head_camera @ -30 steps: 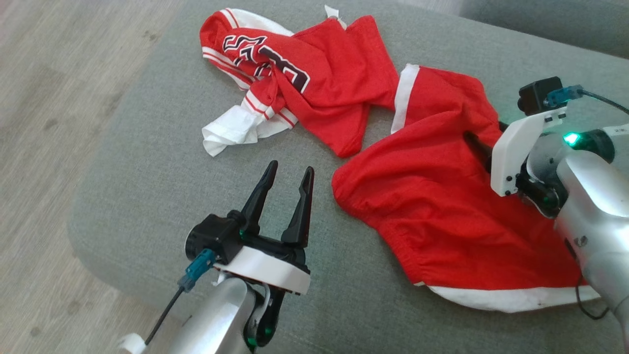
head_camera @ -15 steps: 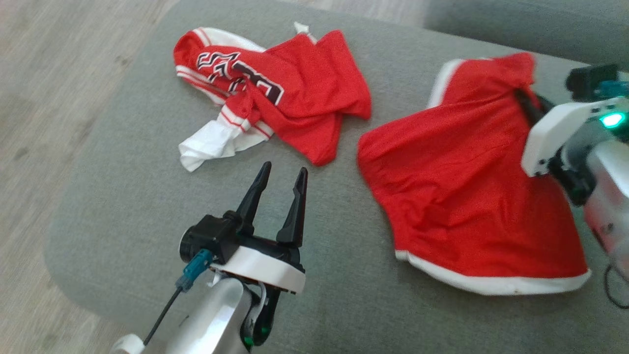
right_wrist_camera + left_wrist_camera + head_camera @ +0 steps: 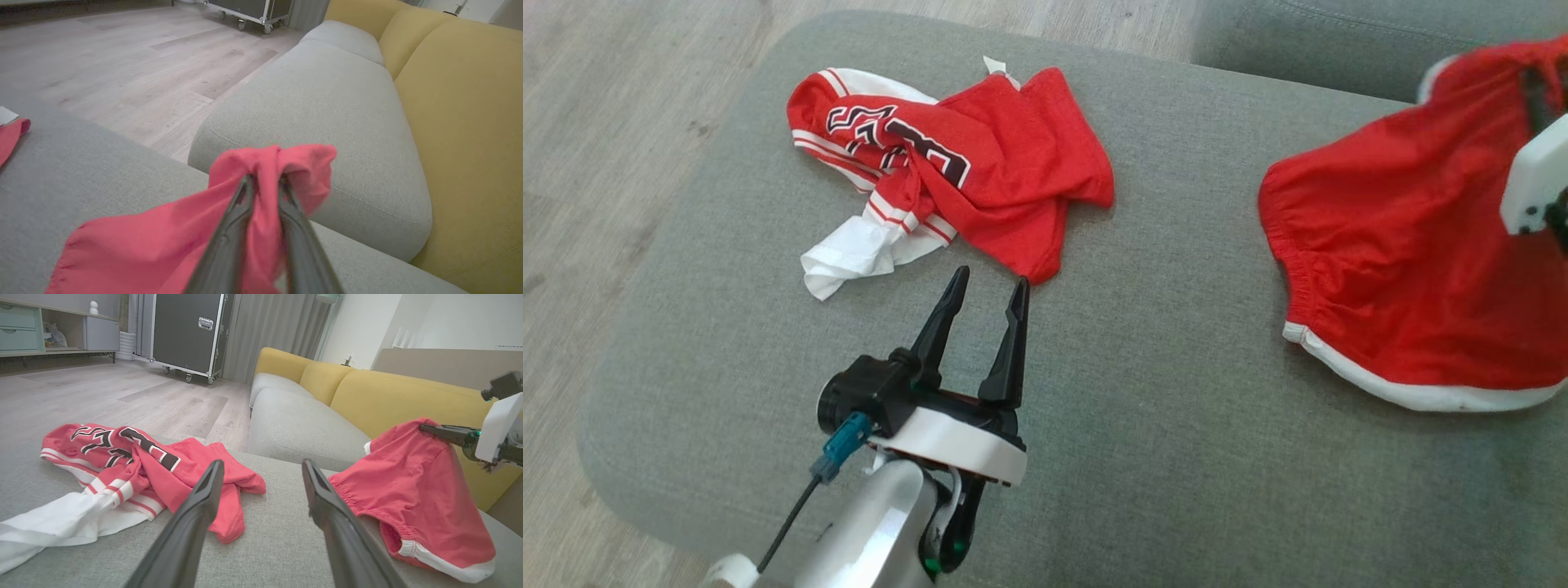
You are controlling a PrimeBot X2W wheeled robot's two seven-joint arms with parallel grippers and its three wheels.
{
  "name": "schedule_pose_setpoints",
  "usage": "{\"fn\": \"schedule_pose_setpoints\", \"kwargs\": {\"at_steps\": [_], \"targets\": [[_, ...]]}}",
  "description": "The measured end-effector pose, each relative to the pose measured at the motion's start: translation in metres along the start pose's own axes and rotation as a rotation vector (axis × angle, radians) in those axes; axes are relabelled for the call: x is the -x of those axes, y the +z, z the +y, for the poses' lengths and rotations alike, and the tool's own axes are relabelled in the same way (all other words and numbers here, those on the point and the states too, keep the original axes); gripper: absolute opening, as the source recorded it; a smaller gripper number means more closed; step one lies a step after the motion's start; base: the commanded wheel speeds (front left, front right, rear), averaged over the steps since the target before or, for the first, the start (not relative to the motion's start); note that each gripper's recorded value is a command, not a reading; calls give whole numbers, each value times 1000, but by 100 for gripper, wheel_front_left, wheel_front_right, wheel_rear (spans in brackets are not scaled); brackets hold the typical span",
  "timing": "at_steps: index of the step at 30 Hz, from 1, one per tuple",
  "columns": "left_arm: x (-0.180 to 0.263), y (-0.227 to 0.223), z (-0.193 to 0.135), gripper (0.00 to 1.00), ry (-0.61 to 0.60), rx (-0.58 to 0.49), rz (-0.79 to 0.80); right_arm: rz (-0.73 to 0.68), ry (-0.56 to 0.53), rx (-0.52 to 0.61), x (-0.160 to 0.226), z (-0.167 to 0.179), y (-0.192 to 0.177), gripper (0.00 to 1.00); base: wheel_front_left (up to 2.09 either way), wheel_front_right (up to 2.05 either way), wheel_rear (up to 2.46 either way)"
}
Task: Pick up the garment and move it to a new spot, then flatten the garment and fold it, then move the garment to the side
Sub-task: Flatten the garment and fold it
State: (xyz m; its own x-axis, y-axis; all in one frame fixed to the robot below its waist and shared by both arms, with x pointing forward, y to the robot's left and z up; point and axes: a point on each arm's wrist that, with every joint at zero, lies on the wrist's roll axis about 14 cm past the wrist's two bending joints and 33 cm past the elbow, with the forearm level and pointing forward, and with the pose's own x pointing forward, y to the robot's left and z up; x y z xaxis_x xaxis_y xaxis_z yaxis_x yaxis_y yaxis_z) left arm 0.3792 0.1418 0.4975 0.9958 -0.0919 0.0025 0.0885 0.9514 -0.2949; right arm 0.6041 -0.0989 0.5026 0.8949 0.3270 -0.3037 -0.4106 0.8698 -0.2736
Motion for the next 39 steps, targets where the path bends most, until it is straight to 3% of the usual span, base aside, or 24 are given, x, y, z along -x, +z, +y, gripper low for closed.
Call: {"fn": "schedule_pose_setpoints", "kwargs": {"at_steps": [7,15,21,25,32,39], "targets": [[-1,4,-4,100,-14,-4,-11,-8,-16,-12,9,-2,2,100,0,0,0],[-1,9,-20,100,-58,3,-34,-78,-51,-135,47,4,-6,100,0,0,0],[-3,11,-40,100,-114,17,-49,-308,-110,-258,91,-17,31,100,0,0,0],[-6,7,-55,100,-155,24,-39,-354,-154,-277,141,1,-3,100,0,0,0],[-10,-4,-71,100,-209,19,-12,-312,-236,-348,201,35,-60,100,0,0,0],[-12,-23,-76,100,-227,24,46,-334,-288,-386,221,32,-65,100,0,0,0]]}}
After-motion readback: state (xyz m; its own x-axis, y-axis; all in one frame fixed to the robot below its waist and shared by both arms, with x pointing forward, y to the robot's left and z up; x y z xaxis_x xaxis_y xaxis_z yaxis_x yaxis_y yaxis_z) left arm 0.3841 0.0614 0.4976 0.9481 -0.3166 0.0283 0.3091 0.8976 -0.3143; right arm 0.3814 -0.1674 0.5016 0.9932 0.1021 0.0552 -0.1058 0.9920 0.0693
